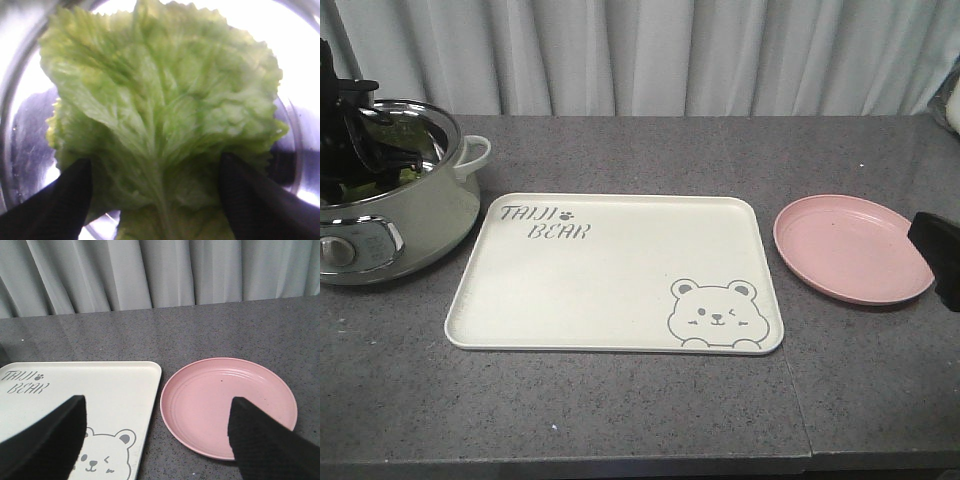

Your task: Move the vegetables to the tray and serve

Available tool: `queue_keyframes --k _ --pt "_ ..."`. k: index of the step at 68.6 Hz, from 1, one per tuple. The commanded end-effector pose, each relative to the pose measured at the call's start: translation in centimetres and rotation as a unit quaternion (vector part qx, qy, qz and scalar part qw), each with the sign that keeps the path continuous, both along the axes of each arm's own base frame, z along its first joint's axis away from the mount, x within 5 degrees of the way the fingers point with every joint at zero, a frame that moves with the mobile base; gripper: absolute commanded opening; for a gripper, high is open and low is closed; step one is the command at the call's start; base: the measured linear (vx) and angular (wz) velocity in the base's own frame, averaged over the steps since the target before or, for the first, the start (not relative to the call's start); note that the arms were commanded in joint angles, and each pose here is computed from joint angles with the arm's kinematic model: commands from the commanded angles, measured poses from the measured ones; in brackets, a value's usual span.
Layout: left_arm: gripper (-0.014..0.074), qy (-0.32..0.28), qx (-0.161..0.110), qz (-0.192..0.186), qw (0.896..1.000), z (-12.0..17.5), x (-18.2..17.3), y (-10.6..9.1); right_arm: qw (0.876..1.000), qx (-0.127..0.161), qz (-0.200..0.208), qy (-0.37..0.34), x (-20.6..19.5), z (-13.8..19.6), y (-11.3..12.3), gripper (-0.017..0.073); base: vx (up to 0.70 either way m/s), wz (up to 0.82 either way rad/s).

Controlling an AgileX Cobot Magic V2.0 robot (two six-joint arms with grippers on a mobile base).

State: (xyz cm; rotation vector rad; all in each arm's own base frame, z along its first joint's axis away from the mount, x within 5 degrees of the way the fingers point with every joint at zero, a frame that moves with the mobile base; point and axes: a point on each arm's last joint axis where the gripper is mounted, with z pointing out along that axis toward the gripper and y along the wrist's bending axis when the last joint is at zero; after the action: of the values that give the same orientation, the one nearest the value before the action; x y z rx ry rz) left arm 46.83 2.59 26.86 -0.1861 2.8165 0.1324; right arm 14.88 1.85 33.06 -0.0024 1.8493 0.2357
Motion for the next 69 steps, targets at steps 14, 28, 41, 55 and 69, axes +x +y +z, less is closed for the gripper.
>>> queue_keyframes --k 14,28,41,55,69 --pt "0.0316 -0.031 0.000 0.001 1.000 2.7 -0.7 0.0 0.999 0.002 -0.009 -0.038 0.2 1.4 -0.1 0.0552 0.00 0.00" --pt "-0.0008 -0.034 0.000 0.001 0.999 2.9 -0.8 0.0 1.000 0.001 -0.005 -0.029 0.2 1.3 -0.1 0.0552 0.00 0.00" --pt "-0.0007 -0.089 0.002 -0.001 0.996 6.4 -1.8 -0.1 1.000 0.004 -0.005 -0.024 0.5 1.3 0.0 0.0552 0.00 0.00" --pt "-0.0007 -0.205 0.004 -0.002 0.979 14.1 -5.1 -0.2 0.999 0.023 0.018 -0.021 2.0 3.8 0.5 0.0552 0.00 0.00" --pt "-0.0007 -0.310 -0.061 -0.016 0.949 20.5 -9.5 -1.7 0.995 0.052 0.078 -0.030 5.0 7.6 1.9 0.0549 0.00 0.00"
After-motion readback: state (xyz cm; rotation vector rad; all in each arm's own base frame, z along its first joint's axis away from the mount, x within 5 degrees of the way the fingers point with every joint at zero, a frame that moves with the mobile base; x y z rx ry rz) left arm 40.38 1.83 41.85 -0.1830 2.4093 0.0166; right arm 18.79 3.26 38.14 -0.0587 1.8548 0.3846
